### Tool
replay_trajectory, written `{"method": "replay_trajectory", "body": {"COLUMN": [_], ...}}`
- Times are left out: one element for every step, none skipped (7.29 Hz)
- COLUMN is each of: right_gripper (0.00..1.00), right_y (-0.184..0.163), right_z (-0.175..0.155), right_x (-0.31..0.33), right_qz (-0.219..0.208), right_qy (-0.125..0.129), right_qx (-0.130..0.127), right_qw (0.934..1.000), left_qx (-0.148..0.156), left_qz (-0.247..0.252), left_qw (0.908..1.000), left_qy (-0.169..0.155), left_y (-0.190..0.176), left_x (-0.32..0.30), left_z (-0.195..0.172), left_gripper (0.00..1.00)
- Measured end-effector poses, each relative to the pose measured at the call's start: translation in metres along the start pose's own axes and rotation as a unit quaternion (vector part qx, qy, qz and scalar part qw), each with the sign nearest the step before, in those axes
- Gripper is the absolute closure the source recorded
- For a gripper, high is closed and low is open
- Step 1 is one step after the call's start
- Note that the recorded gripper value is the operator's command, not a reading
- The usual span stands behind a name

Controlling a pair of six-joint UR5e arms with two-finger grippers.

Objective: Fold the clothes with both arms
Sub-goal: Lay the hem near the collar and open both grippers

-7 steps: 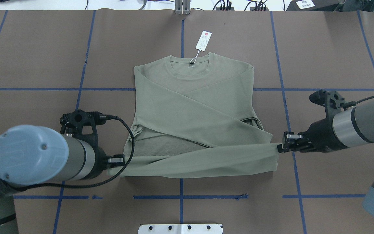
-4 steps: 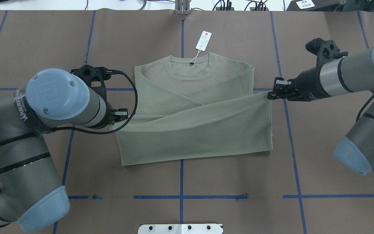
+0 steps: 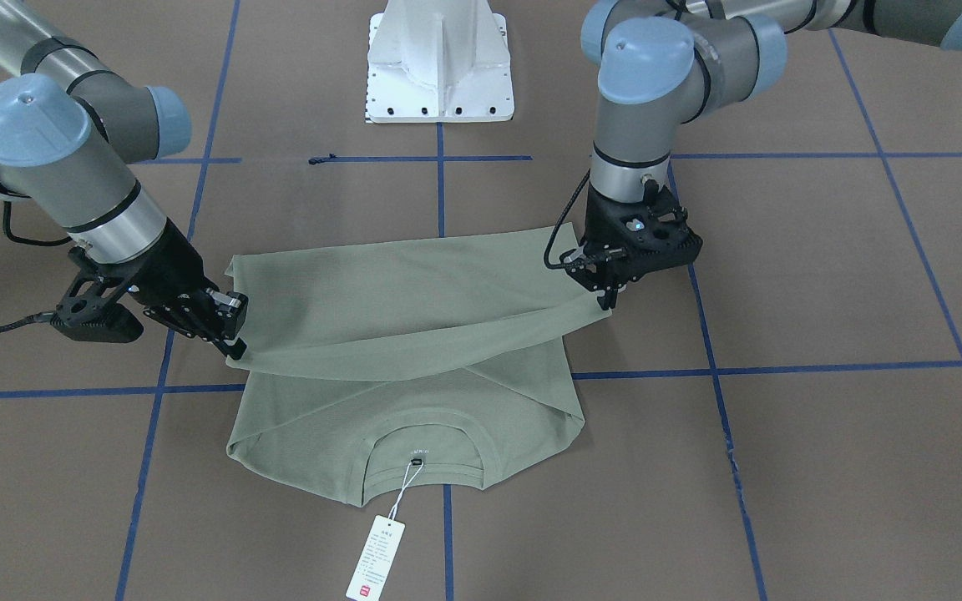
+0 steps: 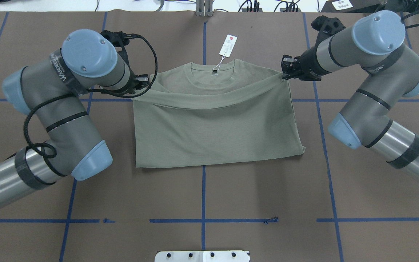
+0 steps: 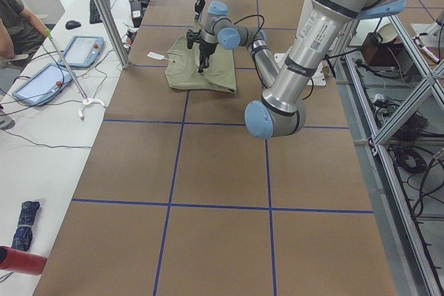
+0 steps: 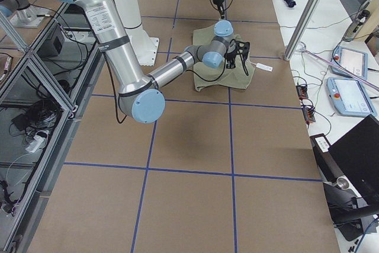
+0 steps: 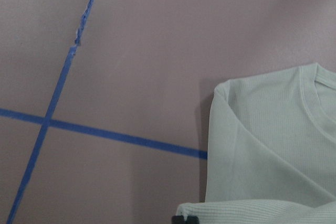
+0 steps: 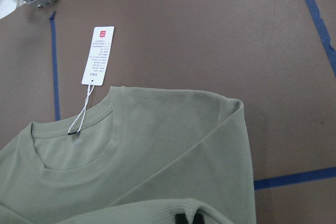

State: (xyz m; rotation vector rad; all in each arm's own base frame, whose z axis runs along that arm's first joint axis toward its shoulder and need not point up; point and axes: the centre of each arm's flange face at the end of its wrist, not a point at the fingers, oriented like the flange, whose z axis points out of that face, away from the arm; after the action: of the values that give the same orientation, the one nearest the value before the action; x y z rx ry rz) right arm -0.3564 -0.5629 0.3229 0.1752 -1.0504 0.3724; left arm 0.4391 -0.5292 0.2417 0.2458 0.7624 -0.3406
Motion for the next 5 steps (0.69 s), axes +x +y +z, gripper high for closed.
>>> {"method": "replay_trajectory", "body": {"right_gripper": [1.0,1.0,1.0,1.0,1.0], "right_y": [-0.007,-0.013,-0.022,-0.032,-0.042], "right_z": [0.008,0.015,0.018,0.017,0.018], "right_x": [0.004,0.01,0.016,0.022,0.025], "right_qz": [0.004,0.009,0.015,0.021,0.026], "right_qy": [0.009,0.019,0.027,0.033,0.037], "right_qx": [0.004,0.008,0.017,0.025,0.031], "right_qw": [0.9999,0.9997,0.9994,0.9989,0.9985], "left_qx": [0.004,0.005,0.005,0.006,0.008], "left_qz": [-0.003,-0.004,-0.003,-0.004,-0.006], "left_qw": [1.0,1.0,0.9999,0.9999,0.9998], "left_qy": [0.0,-0.004,-0.008,-0.012,-0.015], "left_y": [-0.013,-0.019,-0.022,-0.026,-0.031], "left_x": [0.0,-0.002,-0.005,-0.007,-0.01], "left_z": [0.029,0.049,0.059,0.064,0.065], "left_gripper": [1.0,1.0,1.0,1.0,1.0]}}
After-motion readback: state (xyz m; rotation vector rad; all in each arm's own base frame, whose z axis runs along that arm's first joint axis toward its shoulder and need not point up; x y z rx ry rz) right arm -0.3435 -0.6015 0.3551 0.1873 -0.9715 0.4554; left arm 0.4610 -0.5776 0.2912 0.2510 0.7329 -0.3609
